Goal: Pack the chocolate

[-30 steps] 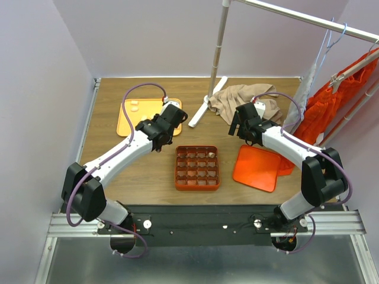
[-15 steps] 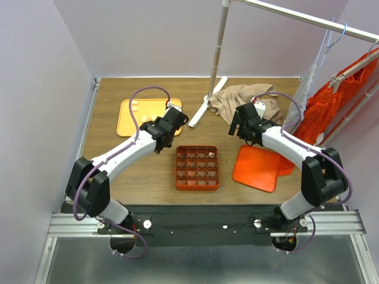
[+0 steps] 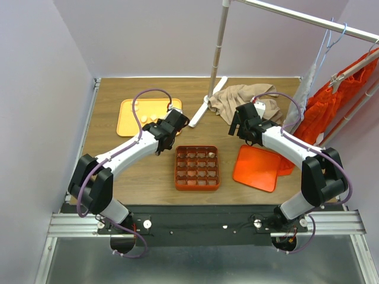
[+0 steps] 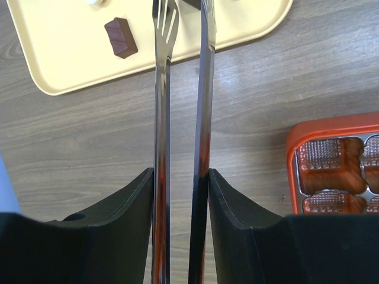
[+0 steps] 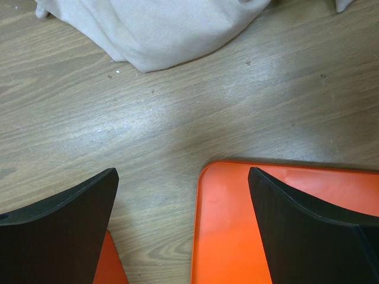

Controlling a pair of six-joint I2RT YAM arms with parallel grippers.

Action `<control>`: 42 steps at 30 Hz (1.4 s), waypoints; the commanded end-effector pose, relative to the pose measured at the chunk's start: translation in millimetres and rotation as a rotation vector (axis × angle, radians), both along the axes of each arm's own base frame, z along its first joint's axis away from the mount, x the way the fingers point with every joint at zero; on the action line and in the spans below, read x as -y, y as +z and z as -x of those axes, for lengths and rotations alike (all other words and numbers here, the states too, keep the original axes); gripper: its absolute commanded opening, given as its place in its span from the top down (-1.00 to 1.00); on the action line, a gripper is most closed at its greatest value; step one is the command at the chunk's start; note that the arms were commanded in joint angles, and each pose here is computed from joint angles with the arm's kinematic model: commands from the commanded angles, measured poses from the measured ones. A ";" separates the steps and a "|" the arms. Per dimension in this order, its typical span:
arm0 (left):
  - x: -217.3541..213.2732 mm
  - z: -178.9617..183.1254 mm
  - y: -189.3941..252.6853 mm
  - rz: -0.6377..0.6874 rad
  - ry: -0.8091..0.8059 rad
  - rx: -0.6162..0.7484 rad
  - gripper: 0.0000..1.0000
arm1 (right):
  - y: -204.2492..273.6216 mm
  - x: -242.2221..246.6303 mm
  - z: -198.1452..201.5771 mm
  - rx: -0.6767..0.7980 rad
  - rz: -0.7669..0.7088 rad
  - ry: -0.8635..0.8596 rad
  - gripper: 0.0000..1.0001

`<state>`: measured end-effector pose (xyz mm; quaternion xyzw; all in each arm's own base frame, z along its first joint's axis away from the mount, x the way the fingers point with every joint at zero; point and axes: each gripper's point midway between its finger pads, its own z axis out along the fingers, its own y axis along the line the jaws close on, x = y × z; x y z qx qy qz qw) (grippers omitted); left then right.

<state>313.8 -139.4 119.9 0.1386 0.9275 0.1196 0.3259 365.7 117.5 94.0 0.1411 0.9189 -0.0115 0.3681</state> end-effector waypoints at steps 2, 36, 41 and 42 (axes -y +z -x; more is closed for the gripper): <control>-2.6 -6.2 -3.1 -0.013 0.014 0.022 0.06 | -2.9 1.6 -3.9 0.001 0.008 -0.007 -1.00; -12.7 5.3 59.5 0.043 0.054 0.093 0.85 | -0.9 1.4 -1.7 0.008 -0.001 -0.004 -1.00; -8.9 -5.8 54.0 0.025 0.069 0.102 0.85 | -3.3 0.5 -1.1 0.002 -0.008 -0.008 -1.00; -8.0 -8.1 49.6 0.020 0.072 0.097 0.85 | -3.3 -0.3 -0.9 0.001 -0.009 -0.006 -1.00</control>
